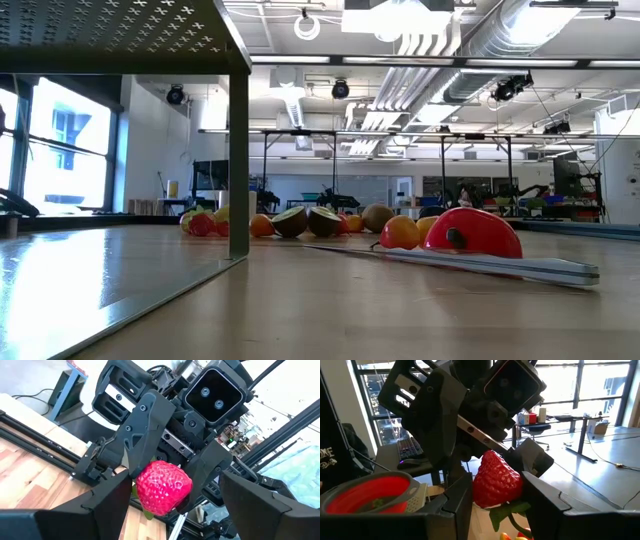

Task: Pick & Place Fruit
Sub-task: Put the strawberry into the red strainer bowl on the shelf

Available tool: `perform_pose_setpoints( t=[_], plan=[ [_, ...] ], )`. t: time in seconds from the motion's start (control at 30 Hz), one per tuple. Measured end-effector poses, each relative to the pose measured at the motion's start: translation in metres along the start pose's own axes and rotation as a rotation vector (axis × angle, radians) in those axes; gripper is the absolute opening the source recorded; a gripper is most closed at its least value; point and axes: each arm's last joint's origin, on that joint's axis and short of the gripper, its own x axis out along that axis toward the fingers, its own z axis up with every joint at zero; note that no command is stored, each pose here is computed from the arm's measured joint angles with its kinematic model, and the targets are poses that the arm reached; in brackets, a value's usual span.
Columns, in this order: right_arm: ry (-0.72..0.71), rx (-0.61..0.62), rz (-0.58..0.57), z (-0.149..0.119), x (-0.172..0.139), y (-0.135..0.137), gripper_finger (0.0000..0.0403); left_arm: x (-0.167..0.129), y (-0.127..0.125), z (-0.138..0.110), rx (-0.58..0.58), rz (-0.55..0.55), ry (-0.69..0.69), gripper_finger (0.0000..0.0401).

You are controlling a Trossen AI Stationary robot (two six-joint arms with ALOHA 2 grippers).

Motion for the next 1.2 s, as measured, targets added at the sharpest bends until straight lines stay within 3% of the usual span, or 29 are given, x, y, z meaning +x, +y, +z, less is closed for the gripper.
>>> perform_pose_setpoints(
  t=[0.5, 0.83, 1.2],
  plan=[
    [0.040, -0.013, -0.008, -0.007, 0.005, 0.001, 0.0139, 0.011, 0.005, -0.004, 0.009, 0.018, -0.045, 0.0288],
    [0.021, -0.012, -0.019, -0.005, 0.004, 0.001, 0.0139, 0.011, 0.006, -0.005, 0.003, 0.017, -0.023, 0.0228],
    [-0.007, -0.005, -0.025, -0.002, 0.004, 0.000, 0.0138, 0.012, 0.006, -0.005, 0.015, 0.008, -0.018, 0.0223]
  ],
)
